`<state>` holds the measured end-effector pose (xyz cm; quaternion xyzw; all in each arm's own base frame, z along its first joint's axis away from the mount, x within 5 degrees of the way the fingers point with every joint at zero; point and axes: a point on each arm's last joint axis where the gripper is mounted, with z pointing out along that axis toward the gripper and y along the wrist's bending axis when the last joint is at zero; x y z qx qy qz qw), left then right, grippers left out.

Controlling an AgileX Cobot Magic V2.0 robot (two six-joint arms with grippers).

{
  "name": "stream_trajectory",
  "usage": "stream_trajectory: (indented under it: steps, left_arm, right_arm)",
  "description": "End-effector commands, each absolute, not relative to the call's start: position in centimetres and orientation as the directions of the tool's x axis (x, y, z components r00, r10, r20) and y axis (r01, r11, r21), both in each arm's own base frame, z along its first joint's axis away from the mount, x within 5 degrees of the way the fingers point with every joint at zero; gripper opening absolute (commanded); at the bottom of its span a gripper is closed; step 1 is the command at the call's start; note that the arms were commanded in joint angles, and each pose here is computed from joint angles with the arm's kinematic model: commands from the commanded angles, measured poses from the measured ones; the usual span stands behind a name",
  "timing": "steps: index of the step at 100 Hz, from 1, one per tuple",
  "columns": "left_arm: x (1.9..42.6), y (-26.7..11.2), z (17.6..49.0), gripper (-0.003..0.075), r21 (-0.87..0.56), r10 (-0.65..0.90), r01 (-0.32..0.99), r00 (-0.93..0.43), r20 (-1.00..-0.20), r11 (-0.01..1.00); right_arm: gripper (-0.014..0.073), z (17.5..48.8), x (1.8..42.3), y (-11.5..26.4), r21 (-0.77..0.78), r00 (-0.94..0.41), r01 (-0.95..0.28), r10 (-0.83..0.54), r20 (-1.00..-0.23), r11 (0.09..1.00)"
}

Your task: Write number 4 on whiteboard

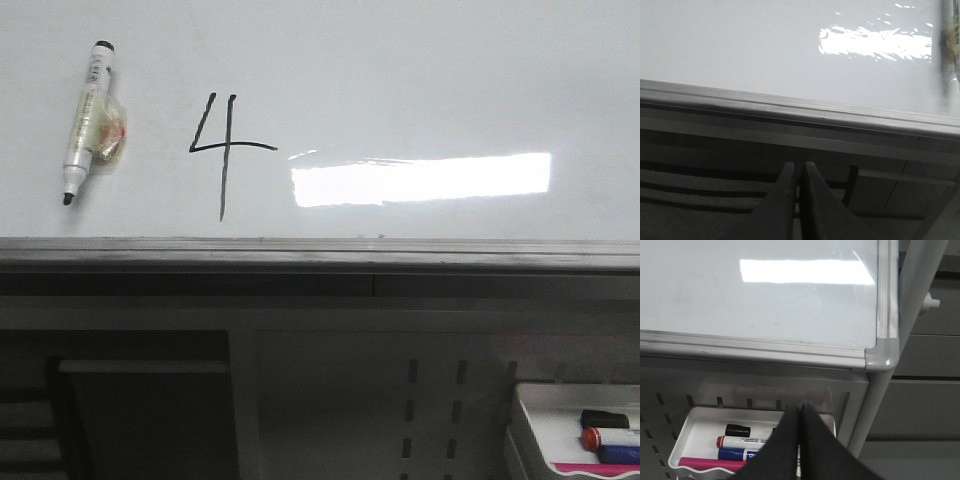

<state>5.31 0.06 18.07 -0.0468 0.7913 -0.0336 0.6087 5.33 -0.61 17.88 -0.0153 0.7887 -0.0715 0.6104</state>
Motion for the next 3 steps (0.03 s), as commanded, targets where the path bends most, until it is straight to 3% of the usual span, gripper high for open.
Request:
stream_trajectory:
  steps: [1,3]
  left_arm:
    - [5.34,0.05,17.39,-0.0020,-0.111,-0.115,-0.029,-0.225,-0.968,0.993]
    - [5.34,0.05,17.39,-0.0020,-0.111,-0.115,-0.029,-0.225,-0.968,0.993]
  right_arm:
    - [-0.0064,17.46,5.31,-0.63,-0.128,-0.244,0.069,-0.108,-0.964,0.989]
    - [-0.0064,17.46,5.31,-0.63,-0.128,-0.244,0.069,-0.108,-0.964,0.989]
